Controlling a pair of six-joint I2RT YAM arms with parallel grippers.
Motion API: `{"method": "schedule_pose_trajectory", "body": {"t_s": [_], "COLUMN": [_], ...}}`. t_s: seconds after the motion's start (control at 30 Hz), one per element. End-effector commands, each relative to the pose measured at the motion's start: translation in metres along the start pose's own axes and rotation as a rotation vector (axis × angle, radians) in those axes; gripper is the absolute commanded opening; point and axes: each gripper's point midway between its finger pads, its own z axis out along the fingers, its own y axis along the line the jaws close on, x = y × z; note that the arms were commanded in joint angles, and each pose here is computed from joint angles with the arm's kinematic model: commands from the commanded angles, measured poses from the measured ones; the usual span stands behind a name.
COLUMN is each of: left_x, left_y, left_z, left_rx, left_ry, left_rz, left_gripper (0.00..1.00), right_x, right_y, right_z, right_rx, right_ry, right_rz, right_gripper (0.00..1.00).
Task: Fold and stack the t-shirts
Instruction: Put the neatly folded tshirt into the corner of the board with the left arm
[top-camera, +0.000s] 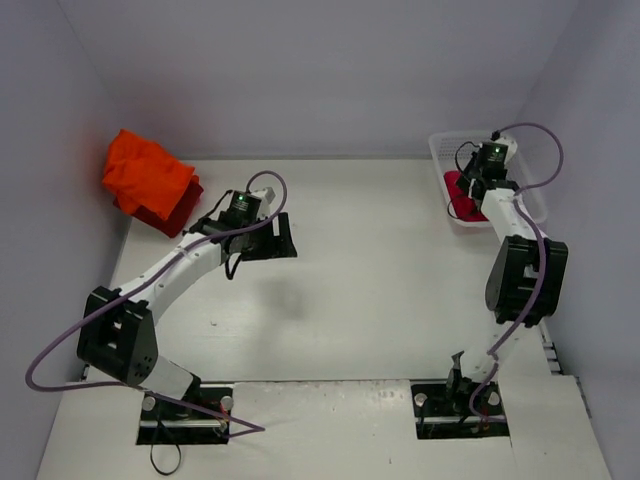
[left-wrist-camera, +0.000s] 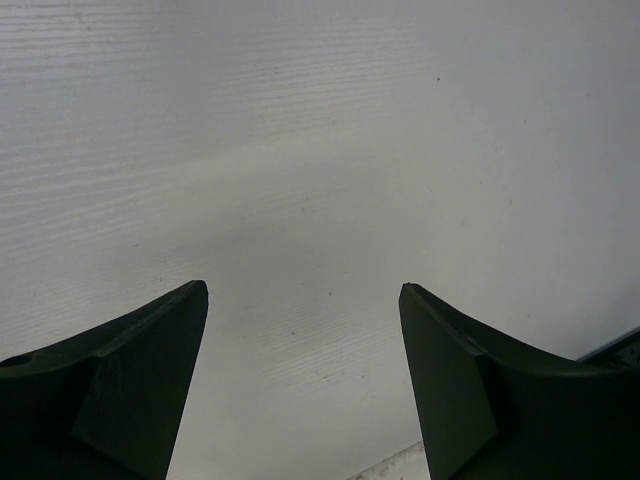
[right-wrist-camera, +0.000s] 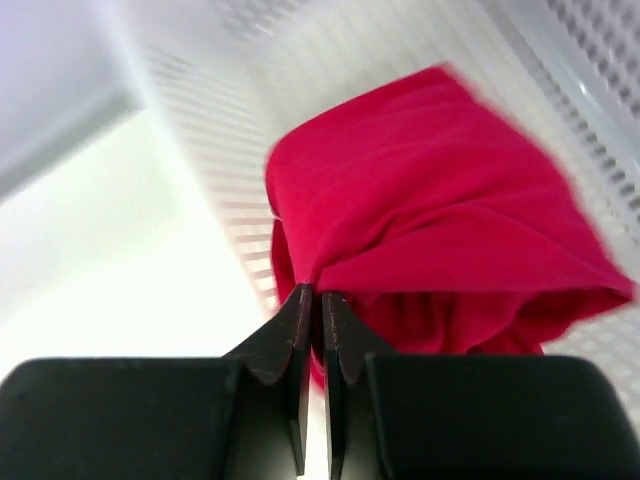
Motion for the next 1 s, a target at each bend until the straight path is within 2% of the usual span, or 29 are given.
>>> {"method": "schedule_pose_trajectory", "body": {"t_s": [0.0,0.2,0.33,0.37,0.4,0.43,0.47,0.6,0.77,0.8,0.83,0.97], "left_x": [-0.023,-0.023,-0.025,-0.026,-0.028,-0.028,-0.028,-0.029,-0.031,-0.032,-0.032,-0.031], "left_y": [-0.016,-0.021,-0.026,-0.026,-0.024,-0.023,-0.022,-0.023,-0.023,-0.024,-0.025,-0.028], "left_z": [-0.023,-0.037,-0.047,-0.047,-0.048,-0.047,-0.047,-0.048,-0.046,-0.045,-0.043,-0.039], "left_rx": [0.057,0.078,0.096,0.097,0.088,0.081,0.074,0.075,0.077,0.082,0.083,0.102], "left_ry": [-0.101,-0.121,-0.153,-0.157,-0.166,-0.167,-0.164,-0.168,-0.174,-0.175,-0.171,-0.158], "left_rz": [0.016,0.006,0.003,0.002,0.001,-0.006,-0.009,-0.01,-0.006,-0.006,-0.011,-0.022], "left_gripper": [0.72,0.72,0.72,0.72,0.72,0.72,0.72,0.72,0.72,0.72,0.72,0.72], "right_x": [-0.099,-0.123,-0.123,-0.12,-0.11,-0.104,-0.098,-0.086,-0.088,-0.089,-0.089,-0.09], "right_y": [0.047,0.055,0.05,0.048,0.044,0.041,0.039,0.049,0.017,0.012,0.006,0.004], "right_z": [-0.081,-0.133,-0.142,-0.137,-0.124,-0.118,-0.109,-0.108,-0.124,-0.126,-0.127,-0.139], "right_rx": [-0.138,-0.187,-0.176,-0.167,-0.146,-0.125,-0.117,-0.172,-0.024,0.001,0.034,0.044], "right_ry": [-0.272,-0.353,-0.358,-0.34,-0.299,-0.26,-0.236,-0.201,-0.239,-0.247,-0.252,-0.244], "right_rz": [-0.007,-0.006,-0.014,-0.016,-0.016,-0.013,-0.01,-0.033,-0.042,-0.042,-0.04,-0.022], "right_gripper": [0.0,0.0,0.0,0.03,0.19,0.77,0.93,0.92,0.93,0.99,1.0,1.0]}}
